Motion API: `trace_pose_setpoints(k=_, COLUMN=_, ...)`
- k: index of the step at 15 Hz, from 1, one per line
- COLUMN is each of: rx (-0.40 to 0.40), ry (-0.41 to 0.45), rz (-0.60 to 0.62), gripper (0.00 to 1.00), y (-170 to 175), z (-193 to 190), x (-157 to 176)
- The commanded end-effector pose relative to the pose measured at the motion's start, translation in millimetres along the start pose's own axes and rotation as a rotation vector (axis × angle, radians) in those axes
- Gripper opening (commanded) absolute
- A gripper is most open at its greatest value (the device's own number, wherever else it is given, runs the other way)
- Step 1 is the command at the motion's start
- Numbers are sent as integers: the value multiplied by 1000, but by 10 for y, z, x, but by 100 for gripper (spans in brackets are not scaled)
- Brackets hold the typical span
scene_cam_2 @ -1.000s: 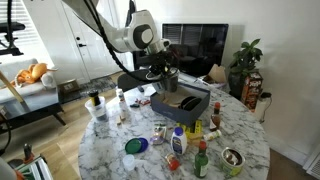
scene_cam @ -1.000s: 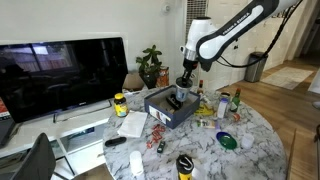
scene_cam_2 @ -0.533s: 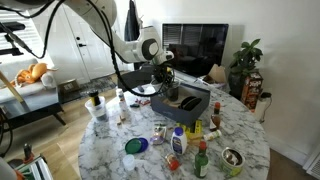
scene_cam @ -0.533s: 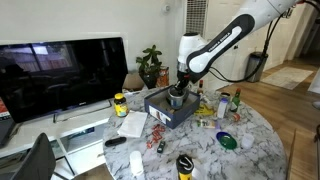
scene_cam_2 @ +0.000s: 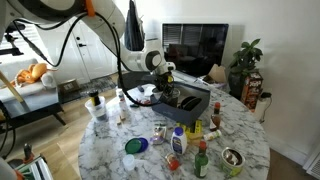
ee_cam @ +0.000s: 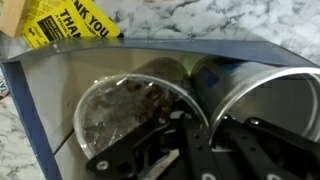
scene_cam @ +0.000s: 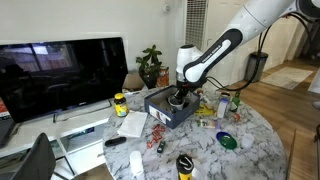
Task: Put the blue and green lids on the table, remove the large clear cup from the box and put it on the table, place the silver cup and small clear cup in the box
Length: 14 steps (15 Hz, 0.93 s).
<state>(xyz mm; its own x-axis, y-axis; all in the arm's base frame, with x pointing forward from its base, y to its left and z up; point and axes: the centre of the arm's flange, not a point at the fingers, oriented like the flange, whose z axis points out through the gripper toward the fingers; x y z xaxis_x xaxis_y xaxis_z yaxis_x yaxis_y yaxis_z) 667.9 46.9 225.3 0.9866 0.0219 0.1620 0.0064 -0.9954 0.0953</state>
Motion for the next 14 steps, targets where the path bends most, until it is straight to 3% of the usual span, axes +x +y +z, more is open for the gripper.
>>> trace_pose_setpoints(k=1, rx=30, ry=11, rz=43, gripper=3, y=-17, z=172, x=69)
trace_pose_setpoints(k=5, rx=30, ry=26, rz=49, gripper=3, y=-47, z=329, x=64)
trace_pose_setpoints(k=6, rx=29, ry=20, rz=50, gripper=38, y=-51, z=375, x=45)
trace_pose_setpoints(k=8, rx=29, ry=2, rz=50, gripper=45, y=-63, z=461, x=3)
trace_pose_setpoints(k=14, rx=29, ry=-3, rz=58, gripper=89, y=-68, z=481, x=-4)
